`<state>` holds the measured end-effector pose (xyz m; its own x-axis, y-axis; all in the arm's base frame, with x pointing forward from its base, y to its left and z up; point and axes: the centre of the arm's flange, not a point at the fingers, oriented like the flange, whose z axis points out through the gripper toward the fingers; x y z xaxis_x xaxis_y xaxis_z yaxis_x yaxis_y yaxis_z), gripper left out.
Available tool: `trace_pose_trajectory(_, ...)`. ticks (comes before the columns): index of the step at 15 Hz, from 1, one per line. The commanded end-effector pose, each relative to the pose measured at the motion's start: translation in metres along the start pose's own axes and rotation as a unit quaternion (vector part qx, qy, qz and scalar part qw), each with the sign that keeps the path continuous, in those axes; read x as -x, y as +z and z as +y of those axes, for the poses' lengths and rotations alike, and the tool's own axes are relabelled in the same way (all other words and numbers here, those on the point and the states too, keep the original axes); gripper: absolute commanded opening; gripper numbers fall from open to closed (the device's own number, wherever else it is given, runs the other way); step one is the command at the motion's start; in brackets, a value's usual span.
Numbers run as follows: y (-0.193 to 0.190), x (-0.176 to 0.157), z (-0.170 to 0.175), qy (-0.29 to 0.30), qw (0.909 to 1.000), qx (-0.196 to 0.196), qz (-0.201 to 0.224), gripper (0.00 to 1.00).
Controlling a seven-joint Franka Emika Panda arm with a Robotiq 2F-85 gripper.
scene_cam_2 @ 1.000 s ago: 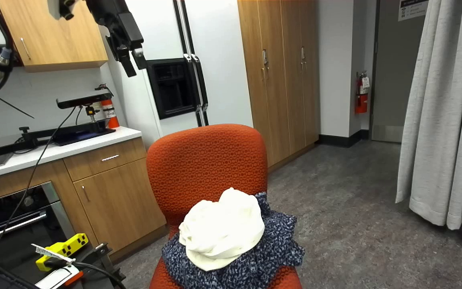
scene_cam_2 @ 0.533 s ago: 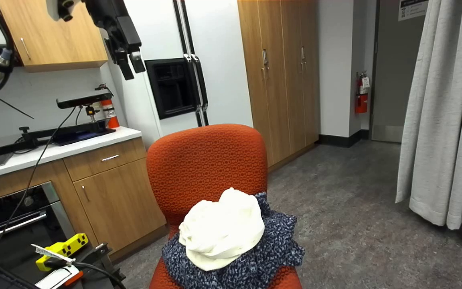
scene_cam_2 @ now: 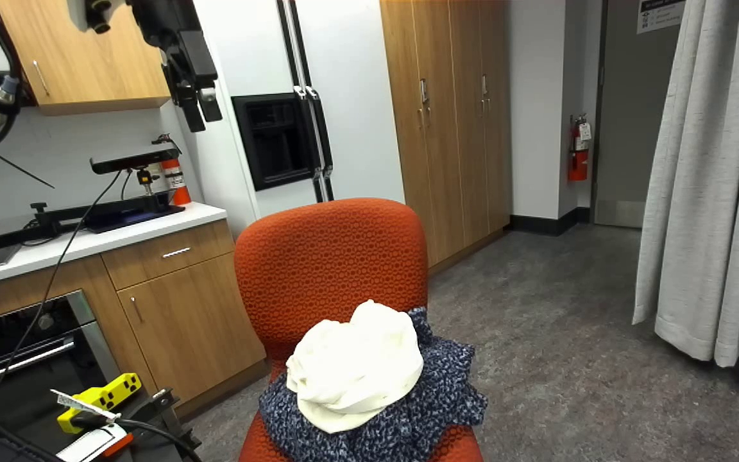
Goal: Put the cream fleece on the head rest
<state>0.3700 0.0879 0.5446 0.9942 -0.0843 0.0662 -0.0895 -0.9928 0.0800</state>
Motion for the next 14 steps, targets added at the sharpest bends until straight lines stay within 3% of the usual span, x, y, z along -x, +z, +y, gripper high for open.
trace_pose_trajectory(1,0.000,0.000,0.000,0.000,1.0000,0.000,0.000,1.00)
trace_pose_trajectory(3,0.005,-0.003,-0.001,-0.001,1.0000,-0.001,0.001,1.00)
trace_pose_trajectory(5,0.022,-0.013,-0.004,0.003,0.9991,0.021,0.037,1.00)
trace_pose_trajectory(7,0.041,-0.026,-0.009,0.000,0.9989,0.009,0.045,1.00)
trace_pose_trajectory(14,0.118,-0.074,-0.027,-0.009,0.9992,-0.003,0.038,1.00)
